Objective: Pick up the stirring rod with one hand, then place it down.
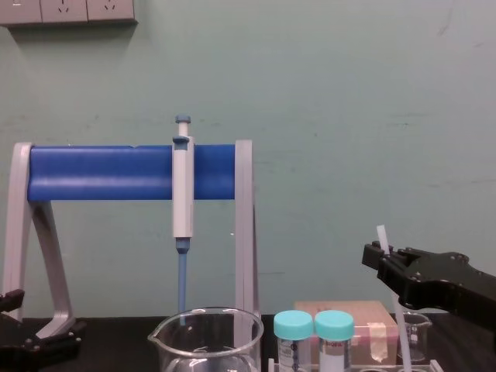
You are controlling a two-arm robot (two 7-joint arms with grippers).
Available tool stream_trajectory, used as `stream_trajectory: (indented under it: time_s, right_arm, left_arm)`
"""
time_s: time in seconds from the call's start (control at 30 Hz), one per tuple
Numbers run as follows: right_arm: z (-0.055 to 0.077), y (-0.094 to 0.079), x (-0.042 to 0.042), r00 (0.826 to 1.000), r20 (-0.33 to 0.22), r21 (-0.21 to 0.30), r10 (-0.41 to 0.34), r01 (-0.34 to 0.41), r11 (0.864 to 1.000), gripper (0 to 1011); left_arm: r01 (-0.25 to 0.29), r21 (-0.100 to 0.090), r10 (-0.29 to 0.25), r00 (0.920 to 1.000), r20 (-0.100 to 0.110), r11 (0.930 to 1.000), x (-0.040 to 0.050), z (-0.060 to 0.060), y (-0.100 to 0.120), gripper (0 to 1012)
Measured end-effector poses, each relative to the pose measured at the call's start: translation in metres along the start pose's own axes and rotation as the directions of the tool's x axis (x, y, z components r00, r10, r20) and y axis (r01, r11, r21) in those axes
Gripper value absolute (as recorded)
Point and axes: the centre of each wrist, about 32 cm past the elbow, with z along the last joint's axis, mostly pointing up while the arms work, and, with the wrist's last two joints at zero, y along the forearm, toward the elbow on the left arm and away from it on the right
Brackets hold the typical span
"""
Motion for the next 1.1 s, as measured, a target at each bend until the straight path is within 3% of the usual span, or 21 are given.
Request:
stream_trajectory:
  time_s: [0.87,1.0,1.1]
  right_arm:
    - [0.0003,-0.0001,0.0002,1.000,-0.003,0.002,0.000,0.000,1.000,905]
    - [0.0003,-0.0001,0.0002,1.000,-0.003,0.002,0.000,0.000,1.000,996]
    - [0.0003,-0.0001,0.0002,1.000,-0.003,0.002,0.001,-0.001,1.000,1003]
  left_arm:
    - [0.000,0.000,0.000,1.0000,0.000,1.0000,0.0000,0.0000,0.0000,1000]
    - [0.000,0.000,0.000,1.0000,0.000,1.0000,0.0000,0.0000,0.0000,1000]
    - [0.000,0.000,0.000,1.0000,0.000,1.0000,0.0000,0.0000,0.0000,1000]
